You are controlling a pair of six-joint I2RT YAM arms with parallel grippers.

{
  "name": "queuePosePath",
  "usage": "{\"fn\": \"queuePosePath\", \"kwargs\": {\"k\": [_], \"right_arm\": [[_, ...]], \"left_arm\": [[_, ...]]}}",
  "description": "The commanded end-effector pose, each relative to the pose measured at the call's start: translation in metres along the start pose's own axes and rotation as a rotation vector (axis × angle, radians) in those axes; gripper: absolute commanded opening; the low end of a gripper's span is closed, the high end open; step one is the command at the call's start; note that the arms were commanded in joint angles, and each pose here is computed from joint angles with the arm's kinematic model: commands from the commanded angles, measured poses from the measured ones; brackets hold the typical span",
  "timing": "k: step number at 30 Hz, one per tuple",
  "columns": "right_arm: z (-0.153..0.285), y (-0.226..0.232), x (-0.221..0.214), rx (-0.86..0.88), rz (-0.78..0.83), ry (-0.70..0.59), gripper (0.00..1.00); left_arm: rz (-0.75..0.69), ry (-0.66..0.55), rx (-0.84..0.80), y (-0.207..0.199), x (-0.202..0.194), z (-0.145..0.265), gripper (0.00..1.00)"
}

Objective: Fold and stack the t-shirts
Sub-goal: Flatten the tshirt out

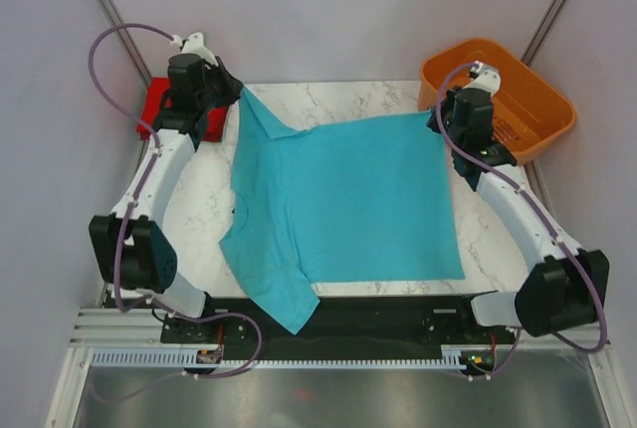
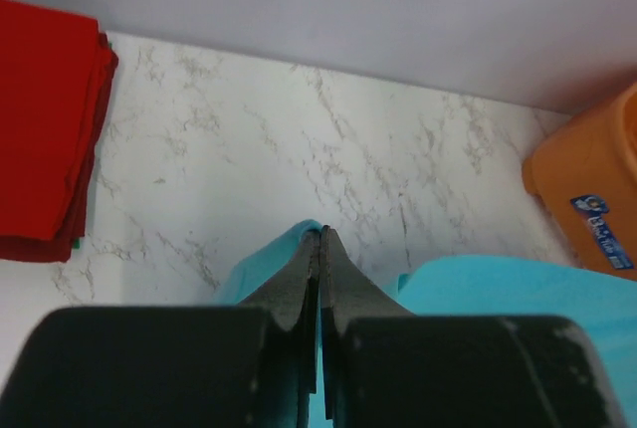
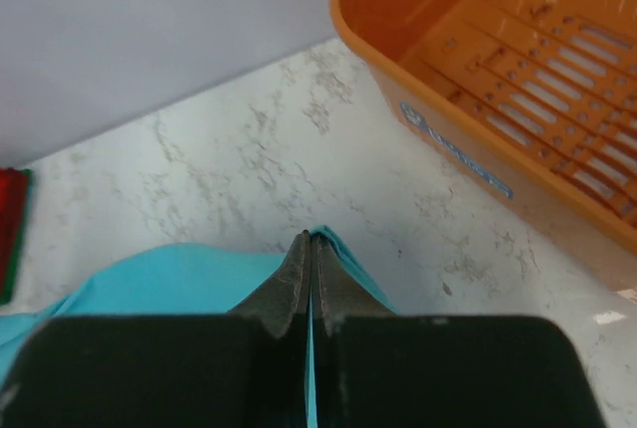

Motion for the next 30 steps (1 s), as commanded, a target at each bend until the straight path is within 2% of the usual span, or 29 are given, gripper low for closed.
{"fn": "queuePosePath", "kwargs": {"k": [1, 2, 5, 6, 7, 8, 9, 11, 12, 17, 21, 24, 28, 30], "right_arm": [[0.071, 0.040, 0.062, 0.155, -0.027, -0.075, 0.00], [0.096, 0.045, 0.075, 0.203, -0.040, -0.102, 0.00], [0.155, 0.050, 0.093, 0.298, -0.059, -0.118, 0.00], [0.172, 0.054, 0.100, 0.335, -0.064, -0.124, 0.00], [0.185, 0.052, 0.100, 0.343, -0.064, -0.111, 0.00], [0.210, 0.052, 0.108, 0.385, -0.077, -0.138, 0.00], [0.227, 0.053, 0.114, 0.411, -0.084, -0.153, 0.00], [0.263, 0.046, 0.118, 0.440, -0.103, -0.175, 0.00], [0.279, 0.045, 0.123, 0.462, -0.112, -0.193, 0.00], [0.357, 0.031, 0.133, 0.555, -0.157, -0.261, 0.00], [0.411, 0.029, 0.149, 0.653, -0.205, -0.342, 0.00], [0.422, 0.031, 0.157, 0.666, -0.225, -0.372, 0.00], [0.399, 0.036, 0.161, 0.623, -0.232, -0.392, 0.00], [0.365, 0.040, 0.161, 0.561, -0.216, -0.394, 0.00]], "left_arm": [[-0.095, -0.350, 0.025, -0.013, 0.094, 0.093, 0.02], [-0.109, -0.427, 0.019, -0.018, 0.109, 0.128, 0.02], [-0.135, -0.533, -0.010, -0.028, 0.122, 0.182, 0.02], [-0.146, -0.619, -0.018, -0.034, 0.130, 0.223, 0.02], [-0.151, -0.650, -0.015, -0.035, 0.131, 0.239, 0.02], [-0.160, -0.679, -0.014, -0.036, 0.129, 0.255, 0.02], [-0.168, -0.749, -0.018, -0.040, 0.131, 0.289, 0.02], [-0.182, -0.799, -0.023, -0.043, 0.125, 0.319, 0.02], [-0.188, -0.862, -0.031, -0.047, 0.122, 0.350, 0.02], [-0.183, -0.984, -0.072, -0.055, 0.103, 0.420, 0.02], [-0.186, -1.053, -0.136, -0.065, 0.096, 0.459, 0.02], [-0.206, -1.073, -0.139, -0.067, 0.099, 0.471, 0.02], [-0.236, -1.052, -0.073, -0.061, 0.111, 0.459, 0.02], [-0.263, -0.994, -0.026, -0.055, 0.124, 0.430, 0.02]]}}
Point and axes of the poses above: each gripper's point midway between its finger pads, its own z axis back along the fingers, its own y axis along the line the jaws close on, x = y × z, the point moved 7 cm from there along z, back along the fingers, and after that the axes turned 15 degrees about -z, right-handed, at the moved point
